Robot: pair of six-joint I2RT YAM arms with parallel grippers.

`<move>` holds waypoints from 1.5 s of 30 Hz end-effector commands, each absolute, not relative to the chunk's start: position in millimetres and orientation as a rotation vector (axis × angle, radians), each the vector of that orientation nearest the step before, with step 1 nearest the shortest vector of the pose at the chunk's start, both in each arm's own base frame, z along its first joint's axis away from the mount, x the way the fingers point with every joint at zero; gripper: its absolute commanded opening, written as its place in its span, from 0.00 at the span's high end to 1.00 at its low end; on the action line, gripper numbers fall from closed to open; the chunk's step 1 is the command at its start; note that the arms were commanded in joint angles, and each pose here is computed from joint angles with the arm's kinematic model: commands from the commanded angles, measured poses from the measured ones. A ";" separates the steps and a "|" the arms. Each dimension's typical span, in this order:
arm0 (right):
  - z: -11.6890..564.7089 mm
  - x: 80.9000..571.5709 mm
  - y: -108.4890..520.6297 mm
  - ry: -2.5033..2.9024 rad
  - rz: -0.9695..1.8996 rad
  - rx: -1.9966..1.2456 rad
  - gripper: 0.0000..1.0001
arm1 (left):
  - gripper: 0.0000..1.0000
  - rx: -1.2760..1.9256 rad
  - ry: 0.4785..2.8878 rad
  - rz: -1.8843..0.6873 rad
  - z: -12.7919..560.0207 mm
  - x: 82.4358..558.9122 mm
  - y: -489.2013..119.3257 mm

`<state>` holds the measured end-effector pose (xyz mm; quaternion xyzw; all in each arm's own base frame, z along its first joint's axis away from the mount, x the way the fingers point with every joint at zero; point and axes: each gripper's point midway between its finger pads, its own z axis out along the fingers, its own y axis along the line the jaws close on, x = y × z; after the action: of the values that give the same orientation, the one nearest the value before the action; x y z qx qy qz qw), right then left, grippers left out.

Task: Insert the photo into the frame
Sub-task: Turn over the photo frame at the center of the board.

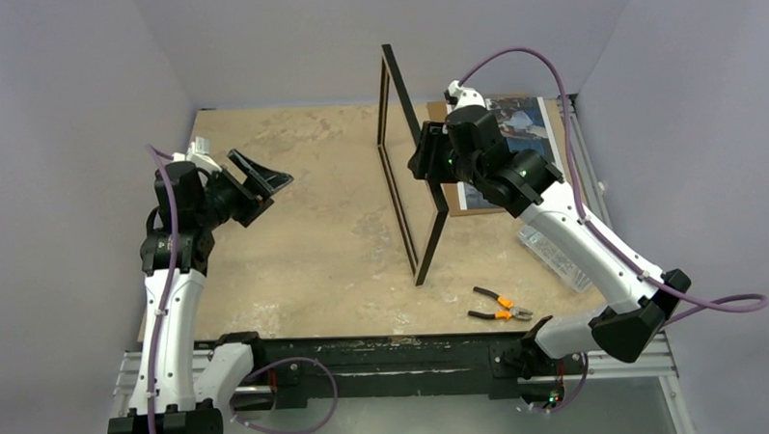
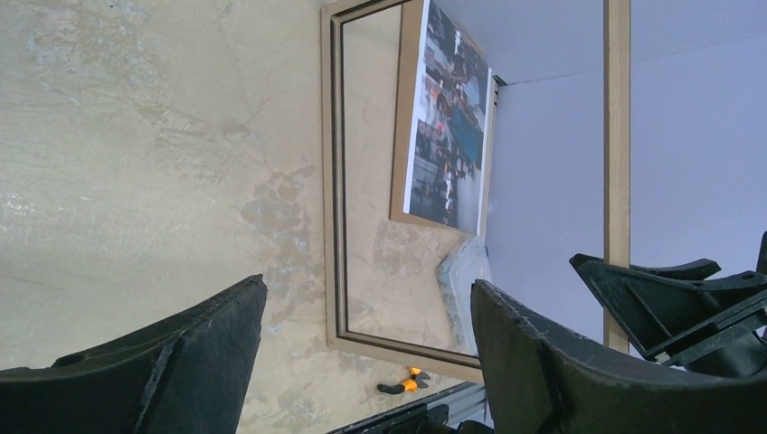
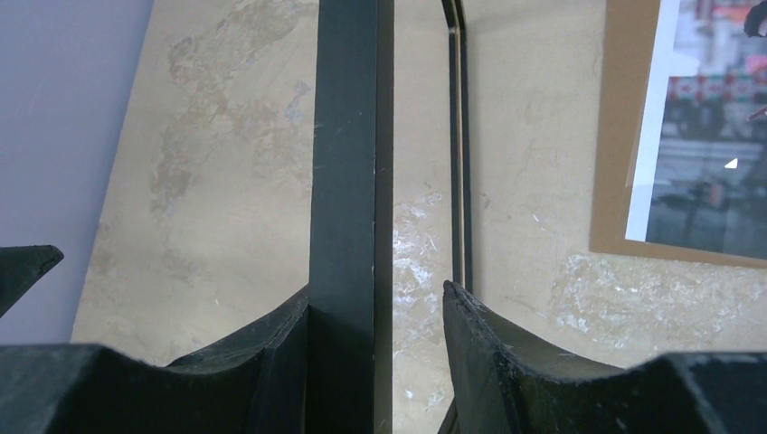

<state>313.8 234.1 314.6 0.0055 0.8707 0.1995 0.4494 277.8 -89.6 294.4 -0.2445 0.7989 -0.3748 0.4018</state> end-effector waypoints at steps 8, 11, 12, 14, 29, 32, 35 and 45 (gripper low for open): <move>273.4 306.6 211.9 2.301 0.305 -0.013 0.86 | 0.20 -0.550 2.011 -0.980 299.4 281.9 -95.6; 268.7 304.7 198.5 2.298 0.263 0.010 0.91 | 0.20 -0.547 2.013 -0.980 299.3 282.3 -95.8; 266.4 303.9 193.7 2.299 0.257 0.020 0.91 | 0.20 -0.548 2.015 -0.981 298.9 282.6 -95.9; 257.9 303.1 183.5 2.313 0.250 0.044 0.92 | 0.20 -0.550 2.019 -0.984 297.7 282.7 -96.4; 190.1 299.5 148.3 2.364 0.318 0.040 0.98 | 0.20 -0.557 2.036 -0.990 292.0 285.3 -97.1; 171.5 305.3 154.2 2.379 0.342 -0.016 1.00 | 0.20 -0.557 2.039 -0.993 290.9 286.1 -97.8; 150.4 311.5 163.3 2.411 0.362 -0.074 1.00 | 0.20 -0.557 2.046 -0.993 288.6 287.0 -98.4; 98.6 330.0 188.9 2.524 0.423 -0.083 1.00 | 0.20 -0.555 2.072 -0.989 282.7 288.9 -100.1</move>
<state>318.9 176.0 98.0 -0.0136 0.9518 0.1397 0.2728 287.5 -96.9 280.7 -0.2410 0.8108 -0.3839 0.3703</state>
